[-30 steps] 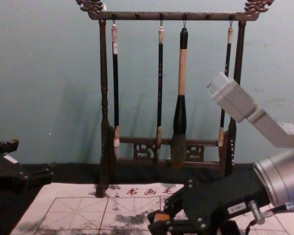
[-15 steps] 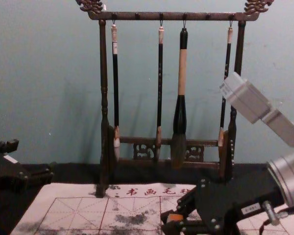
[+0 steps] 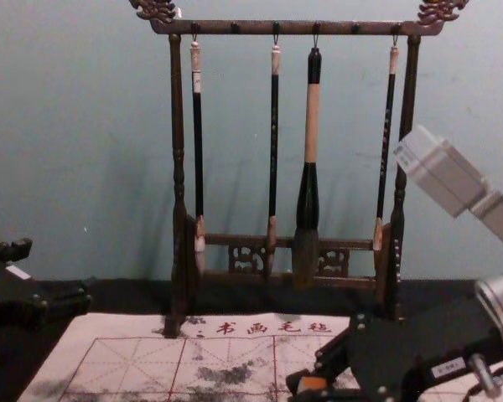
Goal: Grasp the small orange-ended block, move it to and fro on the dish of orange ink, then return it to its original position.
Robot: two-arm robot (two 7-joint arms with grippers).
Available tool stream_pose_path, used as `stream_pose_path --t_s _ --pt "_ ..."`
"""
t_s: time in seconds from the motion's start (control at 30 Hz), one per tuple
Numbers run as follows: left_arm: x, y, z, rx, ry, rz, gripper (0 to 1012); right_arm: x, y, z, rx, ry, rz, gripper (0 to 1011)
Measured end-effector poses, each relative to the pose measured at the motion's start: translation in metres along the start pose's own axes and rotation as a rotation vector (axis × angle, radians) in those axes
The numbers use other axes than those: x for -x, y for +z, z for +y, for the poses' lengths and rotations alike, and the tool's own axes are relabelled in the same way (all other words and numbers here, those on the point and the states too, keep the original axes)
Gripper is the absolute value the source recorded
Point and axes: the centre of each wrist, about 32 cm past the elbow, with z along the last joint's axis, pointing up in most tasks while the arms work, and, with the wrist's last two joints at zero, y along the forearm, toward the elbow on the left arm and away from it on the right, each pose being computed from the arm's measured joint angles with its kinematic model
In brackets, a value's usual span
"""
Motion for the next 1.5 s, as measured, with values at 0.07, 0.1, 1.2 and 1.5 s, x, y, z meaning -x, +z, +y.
stream_pose_path --t_s 0.07,0.1,1.2,1.5 --pt "0.0 0.0 0.0 0.0 0.0 0.0 1001 0.001 0.0 0.0 -0.001 0.004 -0.001 133" --pt "0.0 0.0 0.0 0.0 0.0 0.0 1001 0.002 0.0 0.0 -0.001 0.005 -0.001 133" --pt "0.0 0.0 0.0 0.0 0.0 0.0 1001 -0.001 0.006 0.026 -0.048 0.074 -0.011 133" --pt "0.0 0.0 0.0 0.0 0.0 0.0 1001 -0.007 0.006 0.031 -0.054 0.075 -0.011 133"
